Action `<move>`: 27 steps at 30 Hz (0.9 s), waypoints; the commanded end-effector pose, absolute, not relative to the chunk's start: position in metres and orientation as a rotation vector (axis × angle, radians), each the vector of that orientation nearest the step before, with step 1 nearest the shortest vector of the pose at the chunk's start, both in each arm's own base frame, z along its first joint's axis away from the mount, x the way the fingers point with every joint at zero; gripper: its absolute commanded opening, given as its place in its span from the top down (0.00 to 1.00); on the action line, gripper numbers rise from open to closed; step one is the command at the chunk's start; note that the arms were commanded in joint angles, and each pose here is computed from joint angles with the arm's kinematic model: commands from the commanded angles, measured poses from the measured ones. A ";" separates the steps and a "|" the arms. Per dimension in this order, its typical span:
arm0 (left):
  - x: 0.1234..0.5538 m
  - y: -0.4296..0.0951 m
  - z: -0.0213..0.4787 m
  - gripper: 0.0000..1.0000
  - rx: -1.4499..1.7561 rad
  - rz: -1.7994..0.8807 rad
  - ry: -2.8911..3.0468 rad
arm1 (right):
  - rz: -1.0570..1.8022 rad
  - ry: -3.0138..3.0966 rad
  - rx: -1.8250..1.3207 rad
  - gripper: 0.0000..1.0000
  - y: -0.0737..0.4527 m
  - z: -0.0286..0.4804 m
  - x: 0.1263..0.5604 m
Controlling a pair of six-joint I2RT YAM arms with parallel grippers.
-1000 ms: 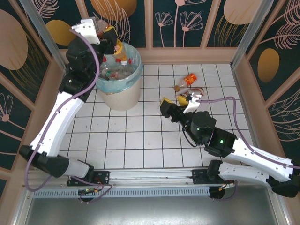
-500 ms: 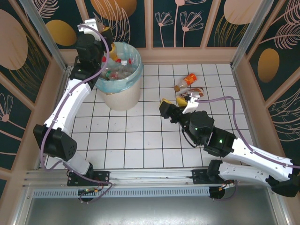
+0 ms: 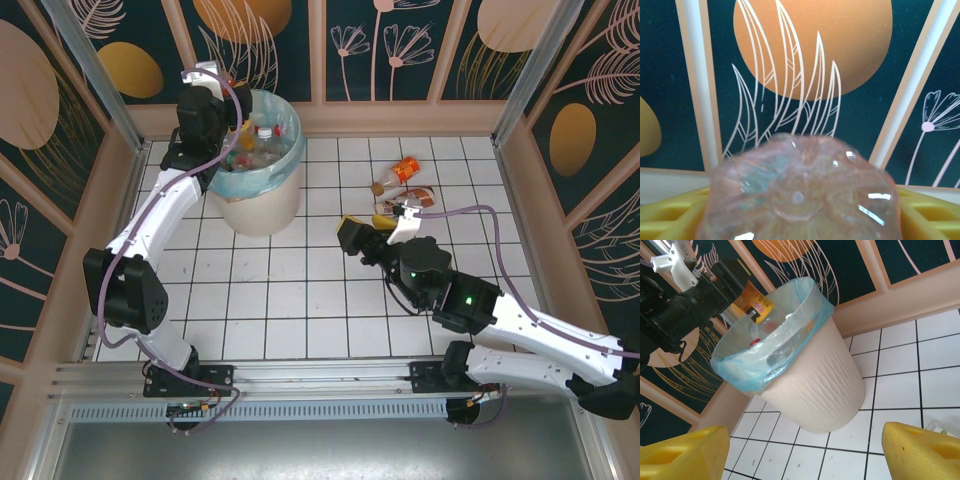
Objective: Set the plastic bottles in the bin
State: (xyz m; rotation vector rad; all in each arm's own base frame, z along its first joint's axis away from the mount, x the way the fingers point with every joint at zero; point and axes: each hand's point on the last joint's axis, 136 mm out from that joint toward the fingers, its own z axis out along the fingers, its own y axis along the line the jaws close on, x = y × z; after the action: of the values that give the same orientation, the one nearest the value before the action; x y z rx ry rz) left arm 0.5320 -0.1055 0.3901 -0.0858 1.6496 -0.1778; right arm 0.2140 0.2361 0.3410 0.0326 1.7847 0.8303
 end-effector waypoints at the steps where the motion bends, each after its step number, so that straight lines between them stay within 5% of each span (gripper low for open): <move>1: 0.515 -0.099 0.427 0.19 -0.094 -0.193 1.595 | 0.829 1.798 0.062 0.20 0.235 0.336 0.215; 10: 0.515 -0.090 0.443 0.23 -0.106 -0.120 1.597 | 0.813 1.803 0.048 0.20 0.241 0.332 0.218; 14: 0.524 -0.094 0.421 0.31 -0.107 -0.121 1.661 | 0.809 1.809 0.050 0.20 0.241 0.330 0.218; 19: 0.525 -0.092 0.391 0.53 -0.124 -0.111 1.727 | 0.800 1.816 0.056 0.20 0.239 0.327 0.218; 27: 0.516 -0.082 0.323 0.54 -0.147 -0.039 1.864 | 0.788 1.827 0.054 0.19 0.241 0.321 0.221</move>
State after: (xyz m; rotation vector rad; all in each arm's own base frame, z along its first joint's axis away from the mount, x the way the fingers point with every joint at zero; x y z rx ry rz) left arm 0.5178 -0.0926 0.3790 -0.1355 1.7120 -0.1256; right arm 0.2170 0.2424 0.3296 0.0202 1.8165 0.8013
